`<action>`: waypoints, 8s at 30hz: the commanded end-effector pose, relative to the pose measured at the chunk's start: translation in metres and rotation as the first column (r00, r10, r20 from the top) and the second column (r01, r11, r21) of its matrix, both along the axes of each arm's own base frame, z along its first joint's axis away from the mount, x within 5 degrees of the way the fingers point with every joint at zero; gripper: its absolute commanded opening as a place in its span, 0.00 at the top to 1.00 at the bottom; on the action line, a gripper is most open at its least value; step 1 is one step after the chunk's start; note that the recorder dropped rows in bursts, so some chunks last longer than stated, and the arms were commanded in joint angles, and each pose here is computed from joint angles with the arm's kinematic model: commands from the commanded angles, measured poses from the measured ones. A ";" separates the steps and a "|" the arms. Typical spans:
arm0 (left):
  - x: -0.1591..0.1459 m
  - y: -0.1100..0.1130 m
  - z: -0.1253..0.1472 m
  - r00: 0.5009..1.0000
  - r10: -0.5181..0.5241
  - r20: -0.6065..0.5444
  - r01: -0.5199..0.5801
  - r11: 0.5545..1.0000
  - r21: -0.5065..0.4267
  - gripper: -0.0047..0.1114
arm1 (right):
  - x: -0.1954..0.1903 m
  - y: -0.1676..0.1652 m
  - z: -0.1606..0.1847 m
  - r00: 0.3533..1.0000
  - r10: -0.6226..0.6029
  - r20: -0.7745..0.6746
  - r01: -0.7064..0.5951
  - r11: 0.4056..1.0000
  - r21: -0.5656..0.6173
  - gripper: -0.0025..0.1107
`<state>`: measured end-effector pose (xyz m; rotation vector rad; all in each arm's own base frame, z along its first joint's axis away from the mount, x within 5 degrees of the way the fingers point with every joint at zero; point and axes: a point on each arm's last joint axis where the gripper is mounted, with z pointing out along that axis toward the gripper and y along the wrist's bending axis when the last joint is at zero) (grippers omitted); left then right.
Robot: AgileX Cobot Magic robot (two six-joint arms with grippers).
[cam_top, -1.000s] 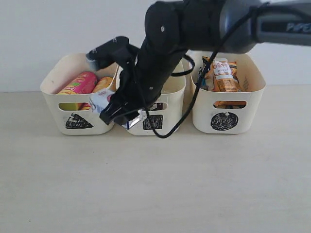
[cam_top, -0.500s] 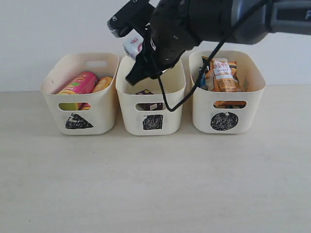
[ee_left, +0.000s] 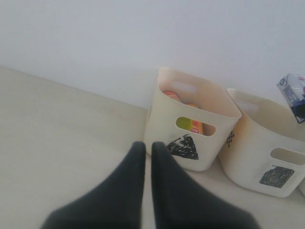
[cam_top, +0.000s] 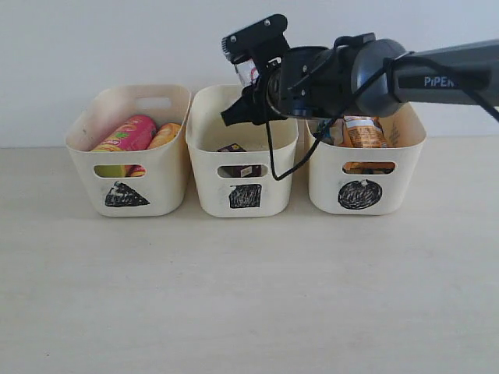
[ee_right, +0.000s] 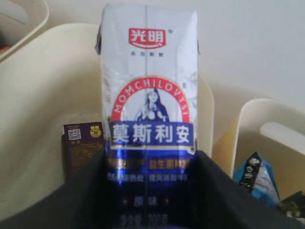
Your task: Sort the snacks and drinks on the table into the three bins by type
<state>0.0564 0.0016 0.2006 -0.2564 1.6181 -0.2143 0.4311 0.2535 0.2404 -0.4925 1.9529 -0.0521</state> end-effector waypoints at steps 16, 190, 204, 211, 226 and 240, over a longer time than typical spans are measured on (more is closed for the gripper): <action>0.000 0.000 0.000 1.000 0.003 0.014 -0.003 1.000 -0.005 0.93 | 0.006 -0.001 -0.017 1.000 -0.008 -0.018 0.008 1.000 -0.022 0.30; 0.000 0.000 0.001 1.000 0.000 0.021 -0.001 0.999 0.036 0.93 | -0.379 -0.240 -0.059 0.987 -0.141 0.073 0.103 0.918 0.383 0.98; -0.001 -0.004 -0.011 0.992 -0.045 -0.116 0.068 0.977 0.200 0.93 | -0.379 -0.240 -0.059 0.987 -0.142 0.072 0.104 0.917 0.385 0.98; -0.002 -0.002 -0.013 0.990 -0.011 -0.139 0.040 0.978 0.205 0.93 | -0.379 -0.240 -0.059 0.987 -0.142 0.072 0.104 0.917 0.385 0.98; -0.002 -0.003 -0.014 0.990 -0.019 -0.142 0.043 0.986 0.162 0.93 | -0.379 -0.240 -0.059 0.987 -0.142 0.072 0.104 0.917 0.385 0.98; -0.002 -0.003 -0.014 0.990 -0.019 -0.142 0.043 0.986 0.162 0.93 | -0.379 -0.240 -0.059 0.987 -0.142 0.072 0.104 0.917 0.385 0.98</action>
